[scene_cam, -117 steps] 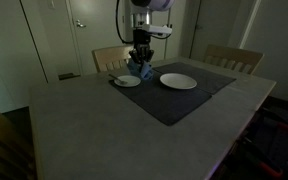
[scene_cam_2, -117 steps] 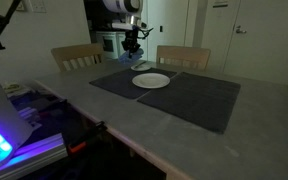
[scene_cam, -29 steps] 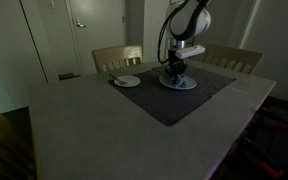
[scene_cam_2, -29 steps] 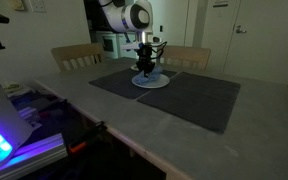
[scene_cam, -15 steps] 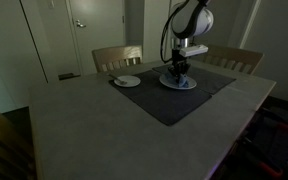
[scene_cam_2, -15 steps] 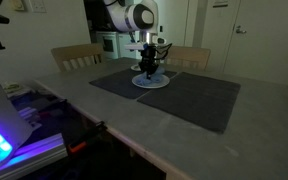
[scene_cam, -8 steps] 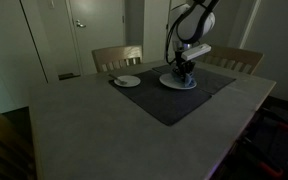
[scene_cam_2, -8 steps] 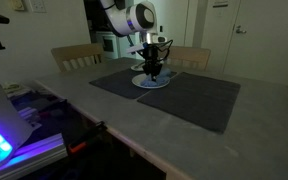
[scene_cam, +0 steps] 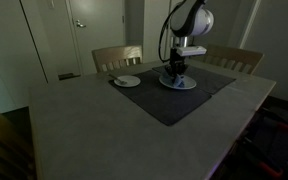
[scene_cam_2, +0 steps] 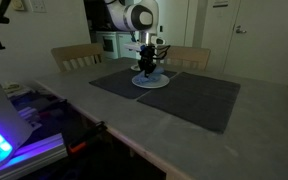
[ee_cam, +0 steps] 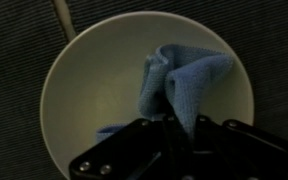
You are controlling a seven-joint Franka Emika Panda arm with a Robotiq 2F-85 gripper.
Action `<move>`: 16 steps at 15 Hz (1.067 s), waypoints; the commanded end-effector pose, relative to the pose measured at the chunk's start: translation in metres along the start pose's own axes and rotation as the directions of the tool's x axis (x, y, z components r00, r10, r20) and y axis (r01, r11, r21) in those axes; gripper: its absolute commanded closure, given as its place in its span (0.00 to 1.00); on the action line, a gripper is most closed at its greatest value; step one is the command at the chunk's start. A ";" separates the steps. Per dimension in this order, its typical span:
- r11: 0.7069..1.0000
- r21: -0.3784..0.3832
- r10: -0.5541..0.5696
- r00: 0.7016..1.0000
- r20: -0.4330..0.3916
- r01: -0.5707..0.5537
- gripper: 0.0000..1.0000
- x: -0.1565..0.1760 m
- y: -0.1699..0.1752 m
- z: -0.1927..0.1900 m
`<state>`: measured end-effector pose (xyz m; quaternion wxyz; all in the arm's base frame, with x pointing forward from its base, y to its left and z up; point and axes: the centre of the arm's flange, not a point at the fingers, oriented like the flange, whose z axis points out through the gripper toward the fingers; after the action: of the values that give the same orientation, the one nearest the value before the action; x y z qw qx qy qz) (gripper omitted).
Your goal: Pick up the towel and clean the plate
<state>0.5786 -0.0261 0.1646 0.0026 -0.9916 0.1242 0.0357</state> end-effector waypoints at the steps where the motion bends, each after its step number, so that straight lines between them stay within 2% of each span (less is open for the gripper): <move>1: 0.990 0.137 -0.024 0.999 -0.028 0.027 0.98 0.004 -0.007 0.007; 2: 0.989 0.147 -0.024 0.999 -0.036 0.029 0.98 0.005 -0.009 0.007; 6: 0.998 0.066 -0.010 1.000 -0.027 0.012 0.98 0.005 -0.003 0.010; 7: 1.000 0.028 0.001 1.000 -0.027 -0.001 0.98 0.005 0.001 0.010; 9: 0.994 -0.096 0.042 0.997 -0.064 -0.048 0.98 0.004 0.009 0.006; 12: 0.976 -0.183 0.095 0.984 -0.149 -0.122 0.98 0.006 0.015 0.001; 14: 0.975 -0.145 0.140 0.971 -0.192 -0.169 0.98 0.008 0.014 0.001; 16: 0.980 -0.073 0.168 0.966 -0.199 -0.186 0.98 0.009 0.011 0.002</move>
<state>0.5869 -0.0420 0.1704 -0.0823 -0.9768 0.1942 -0.0360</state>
